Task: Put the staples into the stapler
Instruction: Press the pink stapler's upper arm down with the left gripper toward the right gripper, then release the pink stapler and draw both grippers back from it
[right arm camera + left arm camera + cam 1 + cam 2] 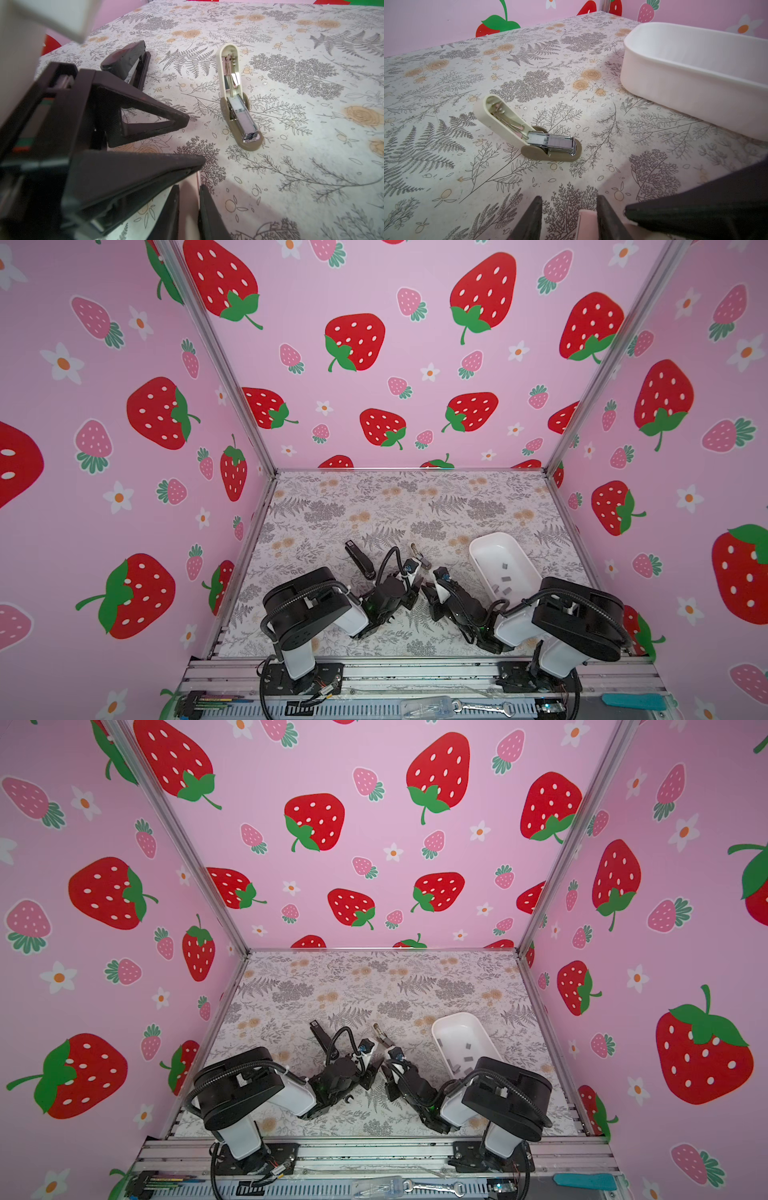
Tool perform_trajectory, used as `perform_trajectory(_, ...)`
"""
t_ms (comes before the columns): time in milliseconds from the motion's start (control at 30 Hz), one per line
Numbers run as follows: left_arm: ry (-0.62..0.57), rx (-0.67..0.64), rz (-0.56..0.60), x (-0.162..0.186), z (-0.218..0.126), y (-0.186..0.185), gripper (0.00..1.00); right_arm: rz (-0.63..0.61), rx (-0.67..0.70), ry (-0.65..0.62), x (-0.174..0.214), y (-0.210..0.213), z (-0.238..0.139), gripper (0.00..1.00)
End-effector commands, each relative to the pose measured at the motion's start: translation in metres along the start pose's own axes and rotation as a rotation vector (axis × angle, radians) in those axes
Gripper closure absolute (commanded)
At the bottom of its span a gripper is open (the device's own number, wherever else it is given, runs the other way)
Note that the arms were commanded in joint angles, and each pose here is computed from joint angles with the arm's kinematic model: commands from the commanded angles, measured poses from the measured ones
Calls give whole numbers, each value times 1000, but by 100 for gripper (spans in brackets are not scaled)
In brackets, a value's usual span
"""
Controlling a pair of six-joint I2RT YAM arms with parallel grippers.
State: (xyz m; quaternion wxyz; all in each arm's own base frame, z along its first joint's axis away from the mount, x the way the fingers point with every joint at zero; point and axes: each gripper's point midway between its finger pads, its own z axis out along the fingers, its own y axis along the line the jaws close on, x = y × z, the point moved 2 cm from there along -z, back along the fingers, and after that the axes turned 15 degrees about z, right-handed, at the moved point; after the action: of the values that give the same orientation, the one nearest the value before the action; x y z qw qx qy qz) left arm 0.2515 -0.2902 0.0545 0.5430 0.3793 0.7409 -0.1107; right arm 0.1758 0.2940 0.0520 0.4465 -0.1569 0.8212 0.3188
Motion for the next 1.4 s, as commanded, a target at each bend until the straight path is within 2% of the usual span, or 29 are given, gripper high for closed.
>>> perform_trajectory(0, 172, 37, 59, 53, -5, -10, 55, -32, 87, 188, 57, -34, -11, 80)
perform_trajectory(733, 161, 3, 69, 63, -6, -7, 55, -52, 122, 174, 74, -48, -8, 81)
perform_trajectory(1000, 155, 3, 64, 63, -7, -7, 55, -42, 89, 159, 83, -50, -6, 82)
perform_trajectory(1267, 158, -35, 67, 56, -6, 0, 55, -60, 114, 116, 55, -38, -5, 79)
perform_trajectory(1367, 163, -65, 61, 49, -5, 6, 54, -77, 114, 96, 36, -26, -1, 75)
